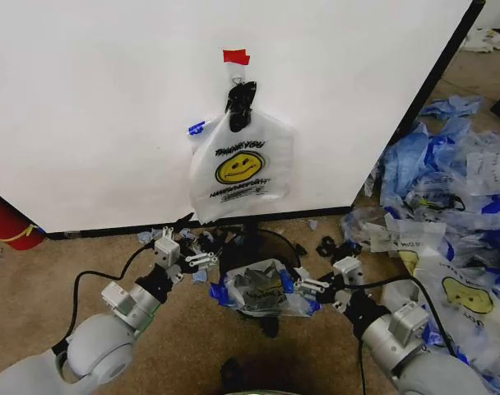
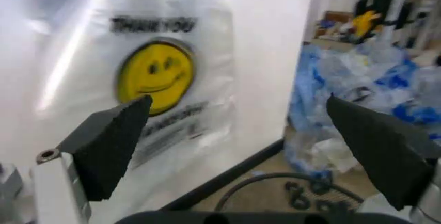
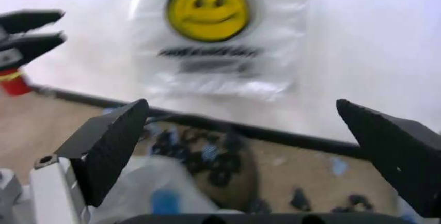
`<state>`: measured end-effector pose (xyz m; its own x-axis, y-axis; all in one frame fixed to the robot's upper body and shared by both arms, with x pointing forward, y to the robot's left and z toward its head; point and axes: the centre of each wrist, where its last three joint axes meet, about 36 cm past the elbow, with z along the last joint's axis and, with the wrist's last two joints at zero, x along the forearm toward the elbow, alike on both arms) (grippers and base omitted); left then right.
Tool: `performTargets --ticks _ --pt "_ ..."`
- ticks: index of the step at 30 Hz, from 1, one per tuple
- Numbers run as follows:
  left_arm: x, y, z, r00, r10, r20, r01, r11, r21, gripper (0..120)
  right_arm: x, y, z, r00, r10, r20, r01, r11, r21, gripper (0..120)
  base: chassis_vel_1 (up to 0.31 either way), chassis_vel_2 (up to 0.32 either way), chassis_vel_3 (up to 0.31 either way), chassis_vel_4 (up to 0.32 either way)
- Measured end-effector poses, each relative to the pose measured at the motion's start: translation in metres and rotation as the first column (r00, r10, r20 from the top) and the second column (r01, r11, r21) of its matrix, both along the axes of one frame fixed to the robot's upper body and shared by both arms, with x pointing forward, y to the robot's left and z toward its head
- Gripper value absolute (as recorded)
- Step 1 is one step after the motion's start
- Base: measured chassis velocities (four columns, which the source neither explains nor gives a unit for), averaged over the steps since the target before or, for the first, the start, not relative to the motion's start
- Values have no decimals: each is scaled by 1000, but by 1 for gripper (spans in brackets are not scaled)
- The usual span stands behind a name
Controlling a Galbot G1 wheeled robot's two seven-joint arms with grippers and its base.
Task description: Pick up the garbage bag from the wall and place it over the trash bin.
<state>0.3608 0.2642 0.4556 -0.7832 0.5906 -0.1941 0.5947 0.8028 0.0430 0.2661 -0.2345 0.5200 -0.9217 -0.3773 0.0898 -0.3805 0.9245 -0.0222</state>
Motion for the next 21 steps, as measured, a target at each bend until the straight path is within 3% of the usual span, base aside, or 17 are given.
performTargets --ticks 6,8,11,15,18,21 --pt "45 1 18 994 -113 -8 113 993 -33 100 4 -12 1 996 -83 20 83 996 10 100 0 0 0 0" --pt "74 -2 38 982 -179 -54 179 984 -10 100 5 -18 -1 992 -128 17 128 992 14 100 0 0 0 0" --pt "89 -9 54 971 -218 -100 221 975 19 100 4 -20 -4 988 -156 8 156 988 18 100 0 0 0 0" --pt "116 -29 77 935 -312 -170 333 937 110 100 4 -22 -10 980 -200 -6 200 979 27 100 0 0 0 0" --pt "126 -39 81 921 -322 -217 362 915 178 100 3 -22 -11 977 -212 -11 212 977 31 100 0 0 0 0" --pt "141 -51 88 893 -338 -299 417 870 263 100 2 -22 -13 974 -225 -16 225 974 33 100 0 0 0 0"
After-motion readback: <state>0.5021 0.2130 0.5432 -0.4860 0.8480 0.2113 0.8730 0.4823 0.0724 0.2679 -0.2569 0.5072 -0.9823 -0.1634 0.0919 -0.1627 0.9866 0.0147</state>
